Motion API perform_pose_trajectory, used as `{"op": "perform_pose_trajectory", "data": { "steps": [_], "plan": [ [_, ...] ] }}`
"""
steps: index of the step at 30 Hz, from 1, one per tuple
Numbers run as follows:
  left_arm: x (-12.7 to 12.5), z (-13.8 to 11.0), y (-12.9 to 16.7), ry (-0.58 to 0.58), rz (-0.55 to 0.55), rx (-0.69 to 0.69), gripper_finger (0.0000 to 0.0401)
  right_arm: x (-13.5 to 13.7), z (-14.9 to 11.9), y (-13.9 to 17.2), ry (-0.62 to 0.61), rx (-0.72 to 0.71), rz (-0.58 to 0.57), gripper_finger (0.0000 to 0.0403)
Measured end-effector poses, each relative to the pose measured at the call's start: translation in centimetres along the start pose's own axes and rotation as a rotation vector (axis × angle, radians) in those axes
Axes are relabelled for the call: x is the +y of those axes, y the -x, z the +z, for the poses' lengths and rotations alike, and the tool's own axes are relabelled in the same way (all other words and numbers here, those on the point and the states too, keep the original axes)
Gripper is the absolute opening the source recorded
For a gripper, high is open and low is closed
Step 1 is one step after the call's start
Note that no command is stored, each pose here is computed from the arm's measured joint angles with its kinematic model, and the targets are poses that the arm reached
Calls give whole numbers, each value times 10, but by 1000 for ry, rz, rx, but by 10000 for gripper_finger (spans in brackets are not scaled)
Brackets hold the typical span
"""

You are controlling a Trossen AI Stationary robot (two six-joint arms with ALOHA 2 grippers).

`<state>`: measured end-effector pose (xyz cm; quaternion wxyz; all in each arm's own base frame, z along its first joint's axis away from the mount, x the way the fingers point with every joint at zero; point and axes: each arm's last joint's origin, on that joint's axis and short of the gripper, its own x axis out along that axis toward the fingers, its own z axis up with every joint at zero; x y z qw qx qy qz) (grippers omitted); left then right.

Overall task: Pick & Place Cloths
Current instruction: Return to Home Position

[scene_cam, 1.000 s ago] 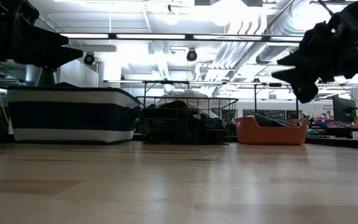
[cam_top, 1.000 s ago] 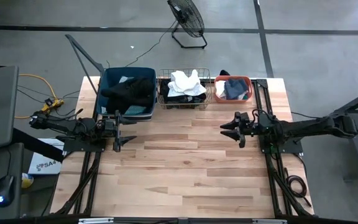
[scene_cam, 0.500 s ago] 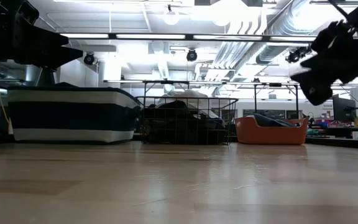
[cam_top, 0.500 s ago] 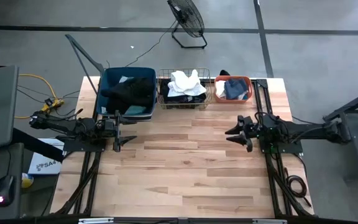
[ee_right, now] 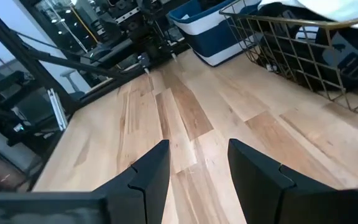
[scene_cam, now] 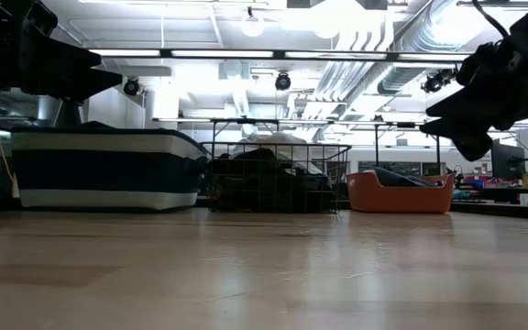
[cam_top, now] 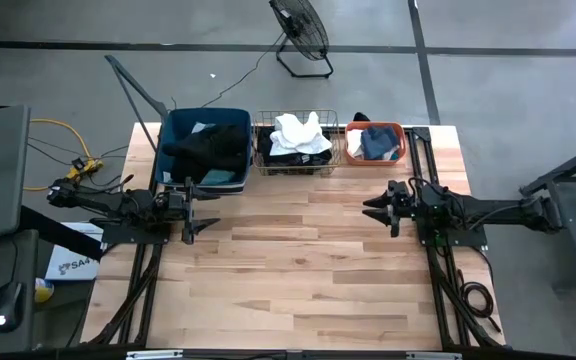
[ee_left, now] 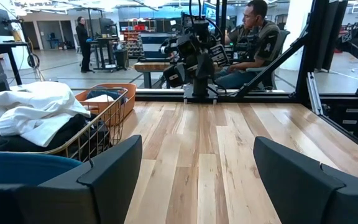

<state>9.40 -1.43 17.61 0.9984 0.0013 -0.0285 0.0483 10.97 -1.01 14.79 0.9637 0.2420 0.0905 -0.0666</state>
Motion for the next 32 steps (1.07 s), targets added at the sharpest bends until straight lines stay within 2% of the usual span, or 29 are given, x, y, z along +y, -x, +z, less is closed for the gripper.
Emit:
{"op": "perform_pose_trajectory", "data": {
  "steps": [5, 32],
  "plan": [
    [0, 0, 0, 0, 0, 0, 300, 0, 0, 0, 41, -6, 0, 154],
    [0, 0, 0, 0, 0, 0, 300, 0, 1, 0, 41, -11, 0, 154]
  ]
}}
